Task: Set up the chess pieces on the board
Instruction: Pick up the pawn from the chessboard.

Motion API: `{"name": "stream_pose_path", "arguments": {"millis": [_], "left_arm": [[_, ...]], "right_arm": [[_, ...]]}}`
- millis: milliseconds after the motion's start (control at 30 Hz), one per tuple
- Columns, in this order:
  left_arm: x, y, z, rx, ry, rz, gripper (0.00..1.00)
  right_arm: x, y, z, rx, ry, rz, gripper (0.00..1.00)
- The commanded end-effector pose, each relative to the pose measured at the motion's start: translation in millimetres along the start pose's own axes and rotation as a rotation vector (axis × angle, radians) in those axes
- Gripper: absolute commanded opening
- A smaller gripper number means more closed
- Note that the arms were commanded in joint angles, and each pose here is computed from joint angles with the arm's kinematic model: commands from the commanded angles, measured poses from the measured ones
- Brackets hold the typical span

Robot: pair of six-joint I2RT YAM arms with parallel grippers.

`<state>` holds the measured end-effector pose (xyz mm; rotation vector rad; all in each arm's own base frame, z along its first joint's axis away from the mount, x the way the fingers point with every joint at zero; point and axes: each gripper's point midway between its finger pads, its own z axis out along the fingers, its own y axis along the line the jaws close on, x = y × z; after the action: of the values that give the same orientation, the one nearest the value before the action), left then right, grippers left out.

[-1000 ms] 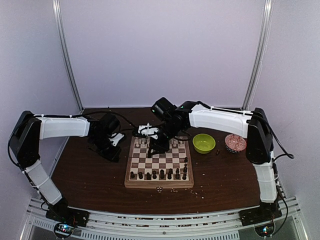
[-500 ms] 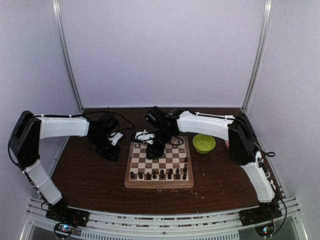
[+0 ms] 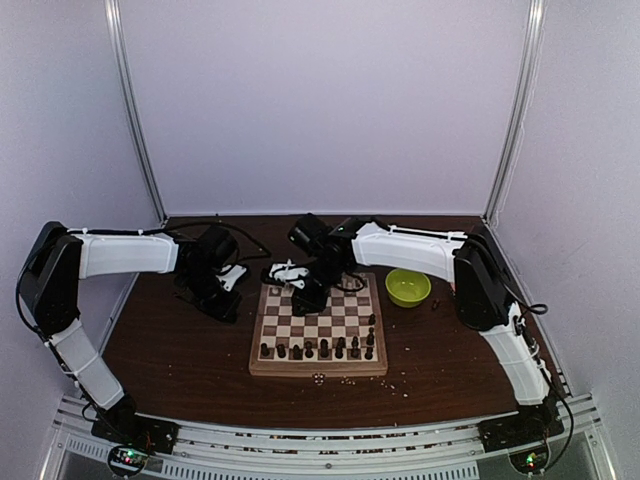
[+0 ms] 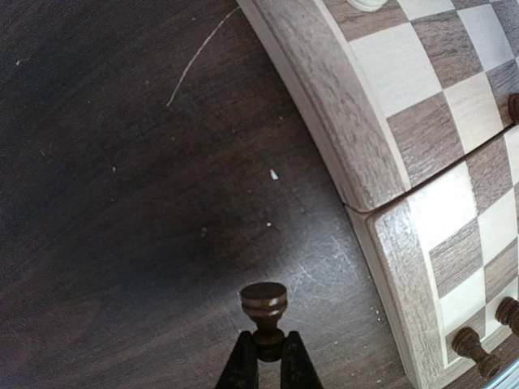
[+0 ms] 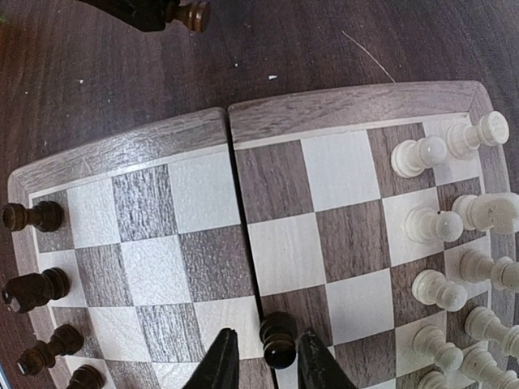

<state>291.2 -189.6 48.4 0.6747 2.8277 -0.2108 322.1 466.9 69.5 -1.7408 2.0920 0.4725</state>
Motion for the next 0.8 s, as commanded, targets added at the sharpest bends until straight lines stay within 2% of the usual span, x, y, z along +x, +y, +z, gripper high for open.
{"name": "stream_pose_path", "arguments": {"millis": [0,133,333,567,767], "left_arm": [[-9,-1,-7,0.015,-0.048,-0.001,0.08],[-8,-1,-6,0.016,-0.048,-0.001,0.08],[-8,-2,-7,0.020,-0.050,0.000,0.08],[-9,-4,-8,0.032,-0.055,0.005,0.08],[-10,-6,-9,0.041,-0.060,0.010,0.08]], "right_arm": [[1,-5,8,0.020,0.014,0.019,0.23],[-1,-5,4,0.023,0.006,0.022,0.19],[8,8,-31,0.028,-0.005,-0.013,0.15],[47,24,-71,0.031,0.017,-0.043,0.14],[72,34,-75,0.027,0.031,-0.039,0.14]]}}
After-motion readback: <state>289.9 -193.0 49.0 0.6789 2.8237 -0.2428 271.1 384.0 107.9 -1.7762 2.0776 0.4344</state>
